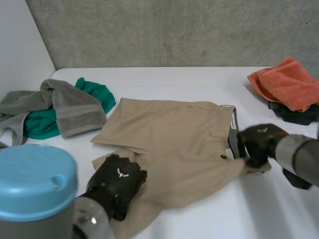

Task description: Fold the laundry.

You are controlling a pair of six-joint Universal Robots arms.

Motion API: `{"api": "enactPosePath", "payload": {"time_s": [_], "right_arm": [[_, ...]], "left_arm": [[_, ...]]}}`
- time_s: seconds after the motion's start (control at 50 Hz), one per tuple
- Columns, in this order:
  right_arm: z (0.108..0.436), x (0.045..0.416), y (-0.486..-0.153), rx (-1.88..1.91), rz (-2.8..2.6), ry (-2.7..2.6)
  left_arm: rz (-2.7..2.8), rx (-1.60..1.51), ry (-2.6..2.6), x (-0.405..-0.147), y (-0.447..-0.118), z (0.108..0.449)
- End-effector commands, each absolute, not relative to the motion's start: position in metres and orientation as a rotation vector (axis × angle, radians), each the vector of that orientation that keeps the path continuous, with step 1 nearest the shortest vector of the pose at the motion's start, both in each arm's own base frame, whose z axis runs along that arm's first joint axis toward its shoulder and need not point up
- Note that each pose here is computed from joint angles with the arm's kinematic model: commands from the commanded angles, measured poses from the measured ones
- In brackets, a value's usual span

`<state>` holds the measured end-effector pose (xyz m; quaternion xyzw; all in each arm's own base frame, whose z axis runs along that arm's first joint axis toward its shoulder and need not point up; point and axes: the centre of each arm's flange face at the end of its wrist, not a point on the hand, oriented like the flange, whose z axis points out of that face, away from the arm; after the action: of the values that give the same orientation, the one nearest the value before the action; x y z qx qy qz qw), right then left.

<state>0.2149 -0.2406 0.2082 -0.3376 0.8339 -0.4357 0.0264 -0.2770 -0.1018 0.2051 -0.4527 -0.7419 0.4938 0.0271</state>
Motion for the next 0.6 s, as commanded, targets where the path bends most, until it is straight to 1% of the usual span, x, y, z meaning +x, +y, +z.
{"api": "enactPosePath", "payload": {"time_s": [0.02, 0.06, 0.12, 0.18, 0.2, 0.26, 0.28, 0.32, 0.34, 0.38, 0.4, 0.46, 0.48, 0.5, 0.54, 0.56, 0.6], "right_arm": [[0.204, 0.196, -0.194, -1.647, -1.034, 2.428], [0.209, 0.193, -0.187, -1.733, -0.981, 2.386], [0.213, 0.196, -0.190, -1.667, -1.028, 2.398], [0.213, 0.208, -0.205, -1.509, -1.128, 2.416], [0.210, 0.214, -0.214, -1.436, -1.171, 2.419], [0.207, 0.223, -0.229, -1.343, -1.234, 2.417], [0.205, 0.229, -0.241, -1.280, -1.276, 2.420], [0.203, 0.233, -0.255, -1.223, -1.319, 2.427], [0.203, 0.237, -0.269, -1.161, -1.377, 2.435], [0.203, 0.239, -0.285, -1.080, -1.433, 2.453], [0.204, 0.241, -0.300, -0.996, -1.491, 2.465], [0.203, 0.244, -0.323, -0.871, -1.581, 2.478], [0.201, 0.246, -0.337, -0.794, -1.637, 2.472], [0.199, 0.247, -0.344, -0.757, -1.665, 2.466], [0.196, 0.250, -0.357, -0.699, -1.719, 2.446], [0.192, 0.254, -0.369, -0.657, -1.778, 2.418], [0.185, 0.259, -0.381, -0.624, -1.831, 2.386]], "left_arm": [[1.356, -1.457, -2.352, -0.263, -0.105, 0.199], [1.322, -1.503, -2.358, -0.263, -0.112, 0.194], [1.316, -1.555, -2.356, -0.266, -0.124, 0.190], [1.355, -1.582, -2.360, -0.274, -0.146, 0.188], [1.402, -1.574, -2.358, -0.280, -0.160, 0.190], [1.484, -1.538, -2.342, -0.291, -0.182, 0.195], [1.538, -1.510, -2.318, -0.300, -0.196, 0.199], [1.606, -1.487, -2.288, -0.310, -0.211, 0.203], [1.690, -1.448, -2.257, -0.320, -0.229, 0.208], [1.771, -1.412, -2.220, -0.330, -0.247, 0.213], [1.855, -1.376, -2.181, -0.340, -0.265, 0.219], [1.985, -1.313, -2.122, -0.353, -0.294, 0.229], [2.057, -1.281, -2.089, -0.359, -0.311, 0.234], [2.093, -1.263, -2.074, -0.362, -0.320, 0.236], [2.155, -1.239, -2.051, -0.367, -0.336, 0.237], [2.198, -1.223, -2.028, -0.371, -0.349, 0.236], [2.245, -1.207, -2.008, -0.374, -0.361, 0.232]]}}
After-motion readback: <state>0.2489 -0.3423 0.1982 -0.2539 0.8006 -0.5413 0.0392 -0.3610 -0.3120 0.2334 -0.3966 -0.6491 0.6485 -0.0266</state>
